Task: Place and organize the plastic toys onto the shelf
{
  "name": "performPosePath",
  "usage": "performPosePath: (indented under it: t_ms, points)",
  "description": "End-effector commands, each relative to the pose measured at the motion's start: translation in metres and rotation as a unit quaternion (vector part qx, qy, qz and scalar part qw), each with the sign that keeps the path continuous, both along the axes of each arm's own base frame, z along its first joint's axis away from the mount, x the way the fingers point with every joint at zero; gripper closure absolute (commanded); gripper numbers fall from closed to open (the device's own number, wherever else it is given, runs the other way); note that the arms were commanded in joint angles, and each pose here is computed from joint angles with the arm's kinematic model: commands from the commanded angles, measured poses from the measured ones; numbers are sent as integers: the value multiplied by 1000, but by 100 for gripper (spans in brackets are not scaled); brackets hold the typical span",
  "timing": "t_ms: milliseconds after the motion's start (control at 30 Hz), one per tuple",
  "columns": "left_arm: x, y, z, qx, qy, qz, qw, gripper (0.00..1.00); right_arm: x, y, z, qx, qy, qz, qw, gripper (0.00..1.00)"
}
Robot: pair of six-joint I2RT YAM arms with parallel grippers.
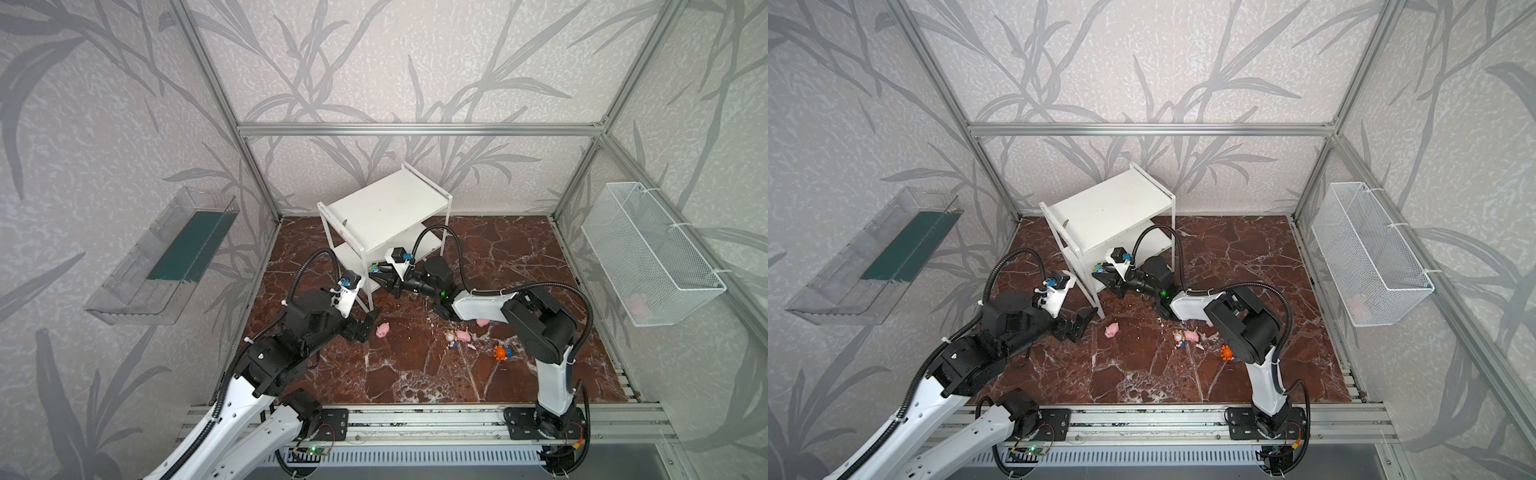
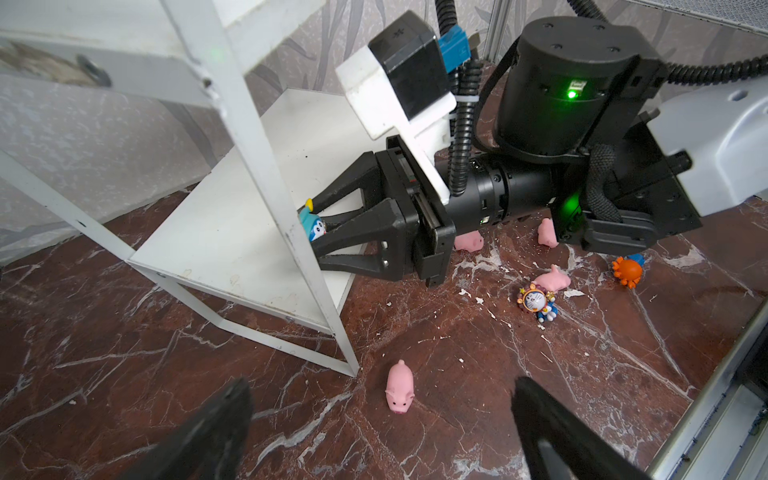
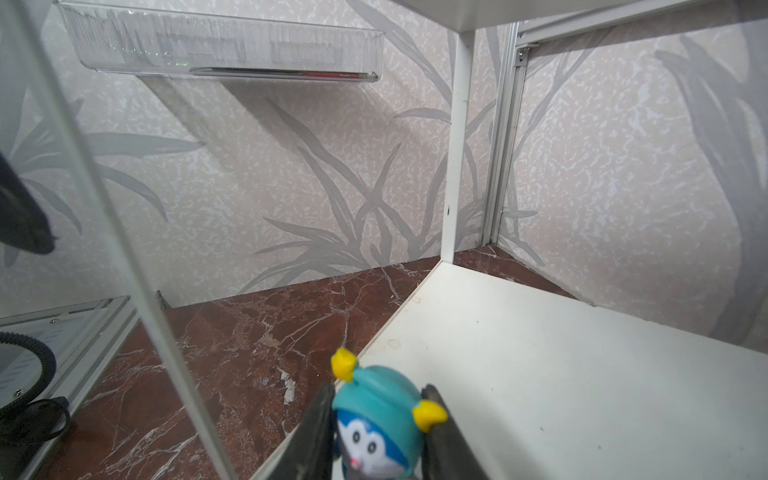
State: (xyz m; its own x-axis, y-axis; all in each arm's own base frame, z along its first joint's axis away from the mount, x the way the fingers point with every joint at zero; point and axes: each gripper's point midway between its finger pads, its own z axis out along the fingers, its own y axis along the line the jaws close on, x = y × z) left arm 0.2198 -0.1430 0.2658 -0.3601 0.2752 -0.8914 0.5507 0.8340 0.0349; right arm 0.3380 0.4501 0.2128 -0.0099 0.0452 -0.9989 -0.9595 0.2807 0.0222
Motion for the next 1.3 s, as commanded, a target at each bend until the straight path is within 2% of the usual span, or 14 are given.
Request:
performPosePath:
  t_ms: [0, 333, 1267]
  points:
    - [1, 2, 1, -3, -8, 4, 1000, 1, -2, 8, 6, 9, -4, 15, 1000, 72]
    - [2, 2, 3, -6, -10, 5, 1000, 1, -9, 15, 1, -2, -4, 28, 1000, 71]
    - [3, 4, 5, -9, -13, 9, 1000, 1, -9, 13, -5, -15, -3, 21, 1000, 62]
